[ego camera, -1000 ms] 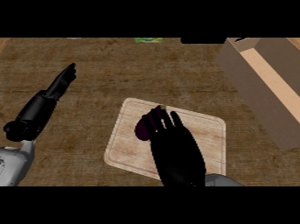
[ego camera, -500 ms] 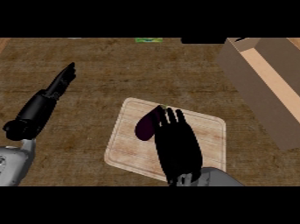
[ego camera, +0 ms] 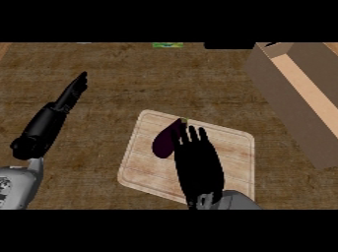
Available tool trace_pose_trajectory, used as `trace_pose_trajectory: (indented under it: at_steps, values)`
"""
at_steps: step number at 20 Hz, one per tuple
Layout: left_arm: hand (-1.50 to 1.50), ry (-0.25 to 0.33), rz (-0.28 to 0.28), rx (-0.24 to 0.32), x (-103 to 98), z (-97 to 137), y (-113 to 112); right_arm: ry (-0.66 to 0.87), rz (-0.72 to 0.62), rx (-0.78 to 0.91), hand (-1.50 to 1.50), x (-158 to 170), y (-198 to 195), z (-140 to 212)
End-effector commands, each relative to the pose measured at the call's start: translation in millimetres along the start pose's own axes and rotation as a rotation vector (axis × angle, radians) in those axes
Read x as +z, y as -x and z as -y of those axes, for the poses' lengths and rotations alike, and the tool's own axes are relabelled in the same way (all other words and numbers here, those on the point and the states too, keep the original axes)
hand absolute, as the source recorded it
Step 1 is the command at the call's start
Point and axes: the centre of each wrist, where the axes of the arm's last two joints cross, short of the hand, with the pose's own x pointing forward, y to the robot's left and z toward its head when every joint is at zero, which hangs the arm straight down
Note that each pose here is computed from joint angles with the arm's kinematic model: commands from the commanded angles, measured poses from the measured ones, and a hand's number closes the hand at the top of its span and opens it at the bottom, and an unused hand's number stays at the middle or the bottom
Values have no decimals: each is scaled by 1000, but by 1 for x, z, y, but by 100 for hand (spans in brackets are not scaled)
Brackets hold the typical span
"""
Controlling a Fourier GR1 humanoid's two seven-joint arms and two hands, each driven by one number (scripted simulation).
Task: Pick the squash from the cutting board and place it in the cardboard box
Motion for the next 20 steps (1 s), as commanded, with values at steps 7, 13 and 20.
trace_pose_trajectory:
  at_steps: [7,13,20]
  values:
    - [0,4,5,13,5,-2,-2,-31,-128,37,-150,-46,6,-3]
    - [0,10,2,17,-3,-4,-9,-54,-96,8,-150,-55,13,-35]
    - [0,15,11,8,4,-4,-6,92,60,95,150,-56,21,-39]
